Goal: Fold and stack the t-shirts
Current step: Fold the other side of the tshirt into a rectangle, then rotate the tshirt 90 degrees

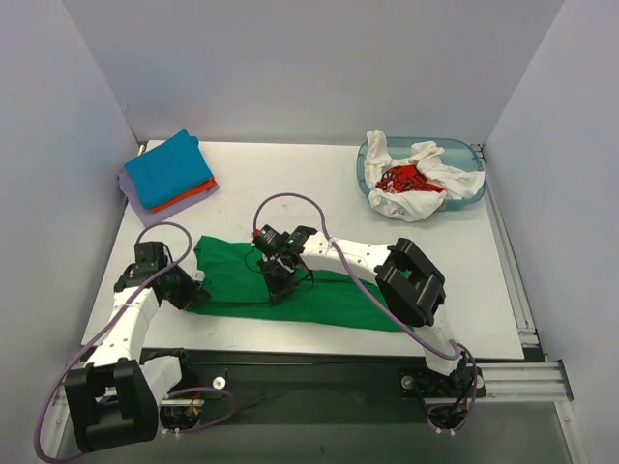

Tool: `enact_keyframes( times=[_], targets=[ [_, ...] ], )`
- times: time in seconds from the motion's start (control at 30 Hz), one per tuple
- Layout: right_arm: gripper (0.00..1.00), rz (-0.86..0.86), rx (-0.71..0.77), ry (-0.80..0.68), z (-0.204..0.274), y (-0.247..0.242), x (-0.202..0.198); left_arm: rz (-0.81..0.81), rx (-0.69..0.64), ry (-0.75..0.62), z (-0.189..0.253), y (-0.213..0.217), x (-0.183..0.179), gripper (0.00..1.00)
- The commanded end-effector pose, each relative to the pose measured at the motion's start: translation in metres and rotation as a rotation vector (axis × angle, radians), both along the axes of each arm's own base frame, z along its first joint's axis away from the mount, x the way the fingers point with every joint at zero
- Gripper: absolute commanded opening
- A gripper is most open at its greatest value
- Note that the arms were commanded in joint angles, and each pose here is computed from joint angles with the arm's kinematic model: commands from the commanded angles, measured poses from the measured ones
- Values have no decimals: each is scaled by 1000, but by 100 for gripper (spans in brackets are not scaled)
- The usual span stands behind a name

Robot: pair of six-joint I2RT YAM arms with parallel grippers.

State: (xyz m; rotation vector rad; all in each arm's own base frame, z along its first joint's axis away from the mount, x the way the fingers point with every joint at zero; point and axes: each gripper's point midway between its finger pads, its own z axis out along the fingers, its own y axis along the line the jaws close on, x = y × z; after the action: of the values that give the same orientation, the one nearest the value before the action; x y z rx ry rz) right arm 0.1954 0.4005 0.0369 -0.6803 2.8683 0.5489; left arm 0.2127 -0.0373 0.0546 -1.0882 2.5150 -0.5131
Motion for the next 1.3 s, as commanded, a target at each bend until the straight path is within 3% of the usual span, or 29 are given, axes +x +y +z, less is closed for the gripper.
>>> enact_keyframes(
  times=[0.0, 0.27, 0.3, 0.33, 0.4, 0.43, 0.57, 0.77, 0.93, 1.07, 1.27],
  targets=[
    [0, 34, -21, 8, 13, -12, -10, 11, -6, -16, 10, -5, -2, 12],
    [0, 36, -28, 12, 11, -14, -5, 31, 1, -3, 13, -6, -11, 14],
    [1, 33, -32, 14, 10, -15, -4, 32, -1, -6, 14, -6, -12, 26],
    [5, 35, -34, 15, 10, -17, -4, 30, -8, 5, 16, -8, -15, 31],
    [11, 33, -36, 15, 12, -19, -3, 27, -11, -9, 23, -9, -17, 37],
    [20, 34, -31, 10, 15, -19, -2, 28, -13, 3, 26, -9, -21, 40],
    [32, 31, -2, -10, 31, -20, 3, 31, -25, -69, 52, -12, -15, 52],
    [43, -10, 46, -74, 68, -44, 21, 40, -7, -152, 75, -7, 13, 53],
    [48, -139, 60, -118, 87, -102, 56, 28, 9, -192, 91, -9, 51, 53],
    [48, -201, 2, -107, 69, -156, 71, -28, 42, -200, 89, -35, 76, 53],
    [47, -288, -28, -58, 49, -211, 88, -86, 28, -102, 58, -81, 100, 55]
  ],
)
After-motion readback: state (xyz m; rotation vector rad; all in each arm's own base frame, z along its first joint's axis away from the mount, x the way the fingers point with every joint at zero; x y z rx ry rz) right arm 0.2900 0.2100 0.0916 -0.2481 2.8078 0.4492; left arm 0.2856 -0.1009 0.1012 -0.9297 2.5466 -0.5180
